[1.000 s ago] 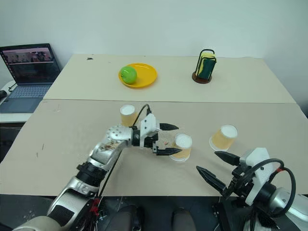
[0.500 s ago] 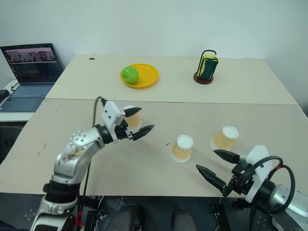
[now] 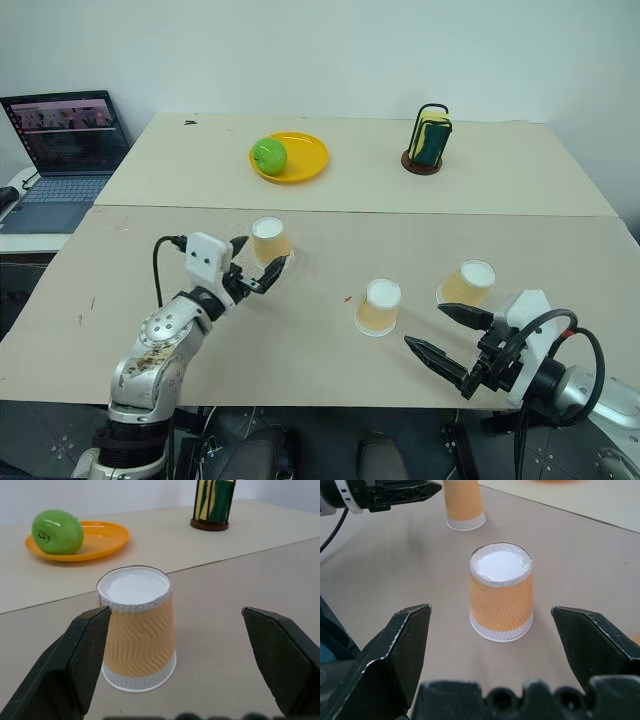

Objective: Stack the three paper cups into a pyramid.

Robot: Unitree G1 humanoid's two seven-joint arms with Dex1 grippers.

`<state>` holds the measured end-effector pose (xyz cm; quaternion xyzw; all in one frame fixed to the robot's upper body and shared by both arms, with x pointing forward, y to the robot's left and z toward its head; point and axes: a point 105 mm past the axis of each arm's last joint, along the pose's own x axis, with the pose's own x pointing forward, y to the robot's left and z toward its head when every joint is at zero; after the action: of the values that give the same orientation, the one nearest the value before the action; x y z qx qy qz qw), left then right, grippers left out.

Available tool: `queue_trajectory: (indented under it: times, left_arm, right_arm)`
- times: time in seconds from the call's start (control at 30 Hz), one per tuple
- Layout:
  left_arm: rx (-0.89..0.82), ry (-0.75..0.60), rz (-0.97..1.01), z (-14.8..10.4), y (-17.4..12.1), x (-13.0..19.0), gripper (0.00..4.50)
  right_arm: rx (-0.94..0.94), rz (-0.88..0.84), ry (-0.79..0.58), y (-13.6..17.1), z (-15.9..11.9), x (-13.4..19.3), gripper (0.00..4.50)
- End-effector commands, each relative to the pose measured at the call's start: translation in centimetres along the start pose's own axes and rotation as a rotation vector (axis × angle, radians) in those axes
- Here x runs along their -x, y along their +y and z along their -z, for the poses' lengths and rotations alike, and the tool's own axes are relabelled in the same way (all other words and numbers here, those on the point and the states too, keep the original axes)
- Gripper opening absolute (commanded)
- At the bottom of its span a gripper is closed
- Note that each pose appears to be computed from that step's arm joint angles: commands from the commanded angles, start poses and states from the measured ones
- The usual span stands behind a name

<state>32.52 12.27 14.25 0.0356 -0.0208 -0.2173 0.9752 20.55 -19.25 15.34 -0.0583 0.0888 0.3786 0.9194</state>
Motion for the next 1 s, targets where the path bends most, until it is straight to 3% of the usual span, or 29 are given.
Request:
queue_trajectory:
  times: [0.03,0.5,1.0]
  left_arm:
    - [-0.003,-0.035,-0.030,-1.0,1.0,-0.6,4.47]
    - [0.045,-0.006,0.014,-1.2,2.4,-4.3,4.47]
    - [0.033,0.006,0.079,-0.9,1.5,-6.0,4.47]
  right_arm:
    - [0.033,-0.004,-0.015,0.1,-0.6,0.0,4.50]
    - [0.032,0.023,-0.028,0.4,-0.8,0.3,4.50]
    - [0.020,0.054,-0.022,0.8,-0.6,0.8,4.50]
